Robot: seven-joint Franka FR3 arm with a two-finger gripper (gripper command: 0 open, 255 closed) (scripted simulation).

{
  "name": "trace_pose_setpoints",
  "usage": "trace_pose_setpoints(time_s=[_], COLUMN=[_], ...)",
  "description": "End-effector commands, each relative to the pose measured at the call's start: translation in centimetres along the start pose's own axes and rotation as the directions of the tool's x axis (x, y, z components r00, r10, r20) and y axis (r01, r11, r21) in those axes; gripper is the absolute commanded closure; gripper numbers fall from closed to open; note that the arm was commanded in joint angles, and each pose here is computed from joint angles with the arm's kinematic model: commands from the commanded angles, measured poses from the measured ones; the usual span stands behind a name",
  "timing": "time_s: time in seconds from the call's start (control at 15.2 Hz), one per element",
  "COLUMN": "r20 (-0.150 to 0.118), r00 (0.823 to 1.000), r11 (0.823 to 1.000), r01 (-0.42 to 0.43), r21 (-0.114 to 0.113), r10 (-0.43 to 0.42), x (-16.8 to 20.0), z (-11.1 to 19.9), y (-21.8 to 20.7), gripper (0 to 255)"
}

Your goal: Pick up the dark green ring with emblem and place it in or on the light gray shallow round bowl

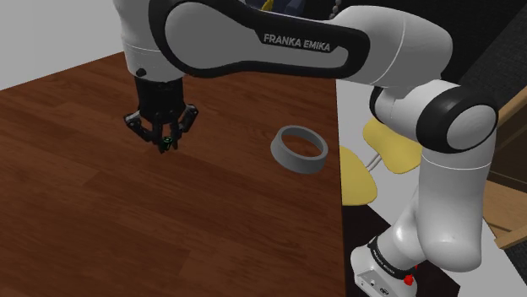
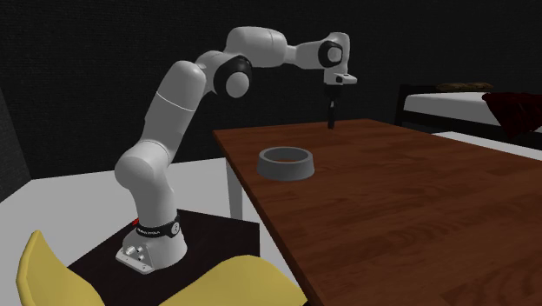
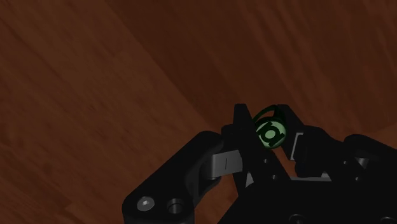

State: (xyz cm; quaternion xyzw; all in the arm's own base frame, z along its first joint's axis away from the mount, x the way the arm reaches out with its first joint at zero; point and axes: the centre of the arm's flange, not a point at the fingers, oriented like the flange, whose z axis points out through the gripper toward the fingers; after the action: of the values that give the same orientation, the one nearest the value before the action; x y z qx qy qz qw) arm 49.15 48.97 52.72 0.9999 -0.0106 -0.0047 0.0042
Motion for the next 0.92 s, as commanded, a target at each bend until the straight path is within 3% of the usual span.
trace_pose_setpoints(time_s=[0.0, 0.59, 0.86], r20=[0.000, 0.000, 0.000], r00=[1.000, 1.000, 1.000], r11=[1.000, 1.000, 1.000], r01=[0.000, 0.000, 0.000], r21=[0.000, 0.000, 0.000], r10=[0.000, 0.000, 0.000], x=[0.1, 0.0, -1.5], z=[-1.1, -5.7, -5.6], y=[0.1, 0.1, 5.2], gripper=[255, 255, 255])
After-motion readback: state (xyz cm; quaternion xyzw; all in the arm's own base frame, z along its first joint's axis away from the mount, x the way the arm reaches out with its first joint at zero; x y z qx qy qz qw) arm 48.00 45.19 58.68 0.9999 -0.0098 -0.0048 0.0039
